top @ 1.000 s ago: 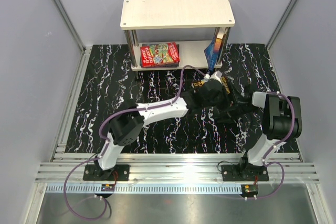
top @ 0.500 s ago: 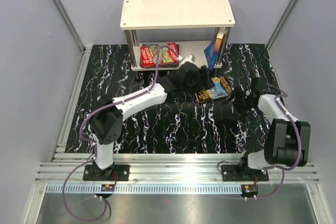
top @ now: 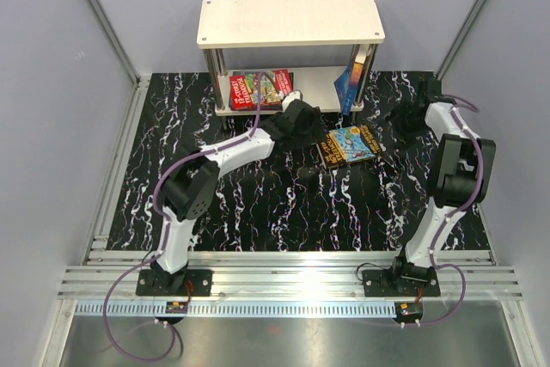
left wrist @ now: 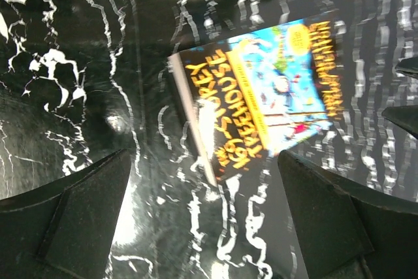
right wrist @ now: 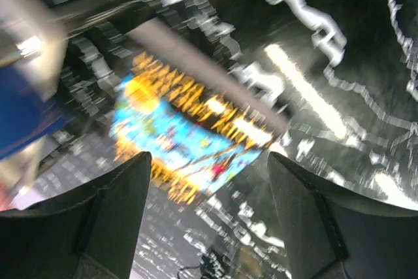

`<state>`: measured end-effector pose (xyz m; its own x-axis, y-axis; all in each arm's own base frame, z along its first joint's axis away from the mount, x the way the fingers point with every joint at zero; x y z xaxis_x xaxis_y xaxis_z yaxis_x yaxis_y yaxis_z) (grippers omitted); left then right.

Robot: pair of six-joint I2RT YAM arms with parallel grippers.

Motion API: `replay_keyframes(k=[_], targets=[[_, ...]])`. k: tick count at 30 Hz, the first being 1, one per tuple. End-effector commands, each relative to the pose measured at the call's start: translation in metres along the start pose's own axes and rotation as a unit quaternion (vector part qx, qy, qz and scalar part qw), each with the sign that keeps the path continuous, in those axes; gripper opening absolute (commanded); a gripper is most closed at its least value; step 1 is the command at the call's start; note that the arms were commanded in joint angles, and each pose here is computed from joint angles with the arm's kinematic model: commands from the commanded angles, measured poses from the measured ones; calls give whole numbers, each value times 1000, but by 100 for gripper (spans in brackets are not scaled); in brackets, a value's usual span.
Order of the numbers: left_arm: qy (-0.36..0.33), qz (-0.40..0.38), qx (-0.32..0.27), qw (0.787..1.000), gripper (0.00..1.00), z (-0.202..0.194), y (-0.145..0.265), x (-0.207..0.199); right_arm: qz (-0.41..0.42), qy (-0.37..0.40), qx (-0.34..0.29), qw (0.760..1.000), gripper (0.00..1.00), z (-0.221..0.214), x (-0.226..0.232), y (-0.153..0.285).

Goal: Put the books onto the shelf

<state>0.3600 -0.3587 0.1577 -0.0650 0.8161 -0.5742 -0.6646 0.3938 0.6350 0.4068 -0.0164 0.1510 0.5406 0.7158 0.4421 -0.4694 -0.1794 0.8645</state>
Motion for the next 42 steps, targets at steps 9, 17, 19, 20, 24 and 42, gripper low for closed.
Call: replay_keyframes(k=[9, 17, 19, 20, 24, 42], targets=[[15, -48, 35, 998, 99, -4, -26, -11, -19, -30, 44, 998, 75, -6, -23, -64], [59, -113, 119, 985, 99, -40, -51, -13, -16, -40, 76, 996, 71, -46, -41, -67], [79, -108, 138, 981, 99, -52, -53, -5, -15, -37, 72, 997, 68, -58, -42, -65], [82, -119, 135, 980, 99, -52, -53, -8, -14, -38, 70, 997, 68, -63, -44, -63], [93, -124, 146, 977, 99, -65, -54, -11, -9, -38, 83, 996, 64, -88, -48, -54], [78, -86, 137, 984, 99, -67, -19, 8, 36, -23, -49, 998, 61, 38, -16, -18]])
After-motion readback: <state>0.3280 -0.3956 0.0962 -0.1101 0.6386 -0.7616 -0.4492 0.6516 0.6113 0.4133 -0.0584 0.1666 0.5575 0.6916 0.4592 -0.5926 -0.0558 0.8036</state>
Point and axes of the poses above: each gripper's point midway between its finger pads, its own y axis back along the fingers, its own x axis along the line the jaws close on, z = x × y, the point moved 7 cm from there along y, back along the fingers, and after that the axes turned 9 degrees about y, right-handed, at the moved point
